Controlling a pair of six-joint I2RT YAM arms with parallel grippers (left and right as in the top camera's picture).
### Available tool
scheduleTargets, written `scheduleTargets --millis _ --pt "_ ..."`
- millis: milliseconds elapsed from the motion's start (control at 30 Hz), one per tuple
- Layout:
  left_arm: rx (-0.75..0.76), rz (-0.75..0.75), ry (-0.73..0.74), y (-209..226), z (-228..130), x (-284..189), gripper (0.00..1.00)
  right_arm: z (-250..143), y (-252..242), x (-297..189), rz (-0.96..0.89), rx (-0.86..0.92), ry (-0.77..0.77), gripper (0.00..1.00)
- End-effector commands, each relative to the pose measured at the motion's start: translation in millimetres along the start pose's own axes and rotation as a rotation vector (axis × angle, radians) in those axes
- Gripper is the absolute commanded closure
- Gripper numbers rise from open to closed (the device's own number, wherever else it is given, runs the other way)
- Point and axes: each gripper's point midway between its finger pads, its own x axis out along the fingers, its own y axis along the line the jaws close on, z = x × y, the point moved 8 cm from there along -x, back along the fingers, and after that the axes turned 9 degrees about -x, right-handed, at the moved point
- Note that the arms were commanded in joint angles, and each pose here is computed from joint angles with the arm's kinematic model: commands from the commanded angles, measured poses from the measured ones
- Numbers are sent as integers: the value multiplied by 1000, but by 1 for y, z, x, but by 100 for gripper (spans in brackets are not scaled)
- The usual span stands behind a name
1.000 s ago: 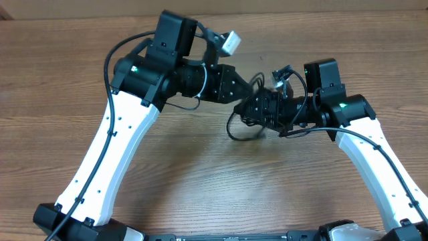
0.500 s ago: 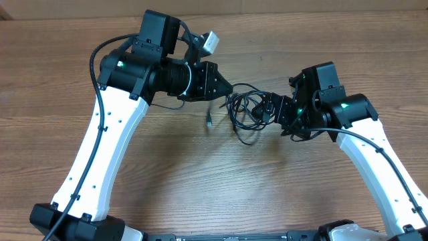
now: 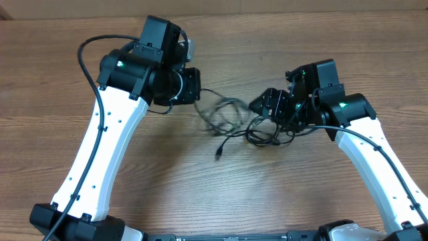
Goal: Untangle cables
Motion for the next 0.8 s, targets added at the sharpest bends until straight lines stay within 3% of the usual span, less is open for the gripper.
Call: scheduleTargets --millis 0,133,300,467,567,767 --pt "-68 109 -130 11 9 -19 96 2 -15 -1 -128 24 -40 19" --pt "-43 -38 -53 -6 2 -17 96 2 -3 0 -5 9 -10 19" --pt "102 -266 14 -34 -3 -19 96 5 20 -1 194 -47 7 18" --pt "256 -452 46 -51 -7 -26 96 4 23 2 183 -98 1 11" --pt "241 -406 15 -48 -3 -24 96 3 22 3 174 -97 2 10" --pt "20 -91 -116 -19 11 -17 96 3 17 4 124 -87 -9 10"
